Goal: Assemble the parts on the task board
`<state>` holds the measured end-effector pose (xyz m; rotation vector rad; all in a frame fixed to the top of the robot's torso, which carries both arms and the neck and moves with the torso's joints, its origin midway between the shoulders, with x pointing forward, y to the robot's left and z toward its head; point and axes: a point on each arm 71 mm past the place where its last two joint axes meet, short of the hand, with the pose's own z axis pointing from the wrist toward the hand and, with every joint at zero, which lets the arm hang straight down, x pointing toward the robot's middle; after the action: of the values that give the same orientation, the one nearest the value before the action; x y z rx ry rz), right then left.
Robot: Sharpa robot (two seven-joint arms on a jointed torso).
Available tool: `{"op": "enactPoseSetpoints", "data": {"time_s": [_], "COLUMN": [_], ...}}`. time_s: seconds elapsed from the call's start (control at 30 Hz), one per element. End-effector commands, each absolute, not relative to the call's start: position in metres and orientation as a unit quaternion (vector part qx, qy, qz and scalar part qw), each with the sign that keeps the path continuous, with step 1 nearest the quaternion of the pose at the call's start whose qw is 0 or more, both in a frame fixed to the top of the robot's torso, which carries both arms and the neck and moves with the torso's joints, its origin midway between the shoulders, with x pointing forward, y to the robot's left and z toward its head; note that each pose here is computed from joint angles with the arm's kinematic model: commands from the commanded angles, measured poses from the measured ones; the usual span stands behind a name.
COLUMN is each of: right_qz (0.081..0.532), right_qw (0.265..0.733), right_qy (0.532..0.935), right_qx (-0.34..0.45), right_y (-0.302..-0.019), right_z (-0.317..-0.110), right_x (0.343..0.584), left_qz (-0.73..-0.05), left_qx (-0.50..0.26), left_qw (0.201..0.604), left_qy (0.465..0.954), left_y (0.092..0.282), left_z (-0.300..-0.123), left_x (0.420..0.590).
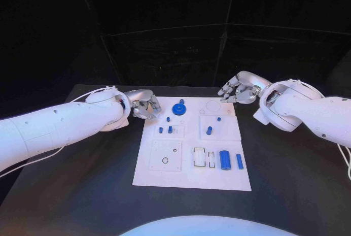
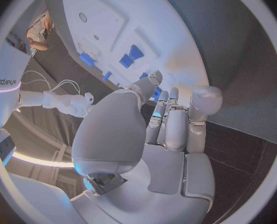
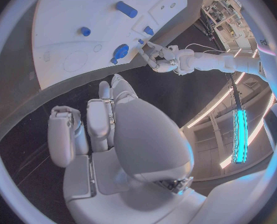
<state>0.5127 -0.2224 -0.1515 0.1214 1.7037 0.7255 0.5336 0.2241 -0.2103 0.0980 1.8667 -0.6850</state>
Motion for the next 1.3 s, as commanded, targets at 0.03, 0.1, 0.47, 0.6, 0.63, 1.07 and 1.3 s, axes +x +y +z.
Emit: {"op": "enactPoseSetpoints", "data": {"time_s": [0.03,0.1,0.47,0.6,0.63,1.07,1.3], "right_qz": [0.267,0.253,0.21,0.204,0.203,0.194,0.191], "right_qw": [0.621,0.628,0.636,0.629,0.628,0.602,0.601], "right_qy": [0.736,0.734,0.731,0.736,0.737,0.757,0.758], "right_qx": [-0.04,-0.063,-0.134,-0.146,-0.147,-0.166,-0.168], "right_y": [-0.219,-0.218,-0.208,-0.204,-0.204,-0.196,-0.195], "right_z": [-0.153,-0.156,-0.179,-0.188,-0.189,-0.205,-0.207], "right_x": [0.511,0.51,0.505,0.502,0.502,0.5,0.501], "left_qz": [-0.41,-0.455,-0.618,-0.634,-0.636,-0.65,-0.65], "left_qx": [-0.095,-0.139,-0.336,-0.36,-0.362,-0.374,-0.376], "left_qw": [0.55,0.529,0.424,0.406,0.404,0.388,0.387], "left_qy": [0.721,0.702,0.57,0.551,0.549,0.536,0.534], "left_y": [0.232,0.236,0.239,0.239,0.238,0.235,0.234], "left_z": [-0.194,-0.191,-0.177,-0.176,-0.176,-0.174,-0.174], "left_x": [0.533,0.531,0.517,0.513,0.512,0.505,0.504]}}
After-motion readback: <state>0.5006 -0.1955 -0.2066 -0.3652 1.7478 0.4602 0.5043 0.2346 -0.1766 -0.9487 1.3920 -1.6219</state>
